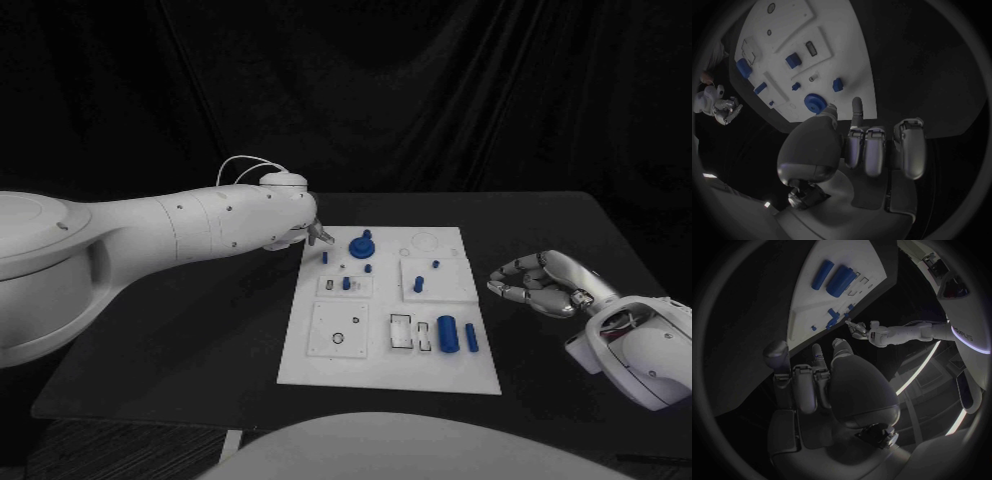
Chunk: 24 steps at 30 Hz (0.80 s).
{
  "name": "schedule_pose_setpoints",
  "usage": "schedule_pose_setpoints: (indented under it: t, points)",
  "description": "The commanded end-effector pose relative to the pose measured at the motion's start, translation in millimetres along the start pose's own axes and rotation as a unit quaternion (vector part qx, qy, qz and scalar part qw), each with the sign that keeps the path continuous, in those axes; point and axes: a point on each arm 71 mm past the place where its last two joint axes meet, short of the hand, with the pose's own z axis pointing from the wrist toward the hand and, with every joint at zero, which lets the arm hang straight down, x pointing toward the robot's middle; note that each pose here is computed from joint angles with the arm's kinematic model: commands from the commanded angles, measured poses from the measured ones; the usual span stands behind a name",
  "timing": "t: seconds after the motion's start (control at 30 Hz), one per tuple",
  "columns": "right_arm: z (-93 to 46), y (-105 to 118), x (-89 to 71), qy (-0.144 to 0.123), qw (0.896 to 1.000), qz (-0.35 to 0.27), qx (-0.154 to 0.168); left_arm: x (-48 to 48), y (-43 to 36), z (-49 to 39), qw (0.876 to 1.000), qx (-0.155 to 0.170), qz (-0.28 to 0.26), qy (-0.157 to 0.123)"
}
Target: Assemble the parts on the task board
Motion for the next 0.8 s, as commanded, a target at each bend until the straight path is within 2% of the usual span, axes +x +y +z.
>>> schedule_pose_setpoints:
  t: [0.03,0.37,0.8]
  points:
    - [-0.4,0.1,0.4,-0.003,1.000,0.000,-0.001,5.1,-1.8,0.9,1.000,0.009,0.007,0.023]
    - [-0.1,0.6,0.9,-0.002,1.000,0.000,-0.001,12.5,-4.0,2.9,0.999,0.014,-0.004,0.037]
    - [-0.1,0.6,1.0,-0.001,1.000,0.000,0.000,14.0,-10.7,3.6,0.999,0.030,-0.015,0.030]
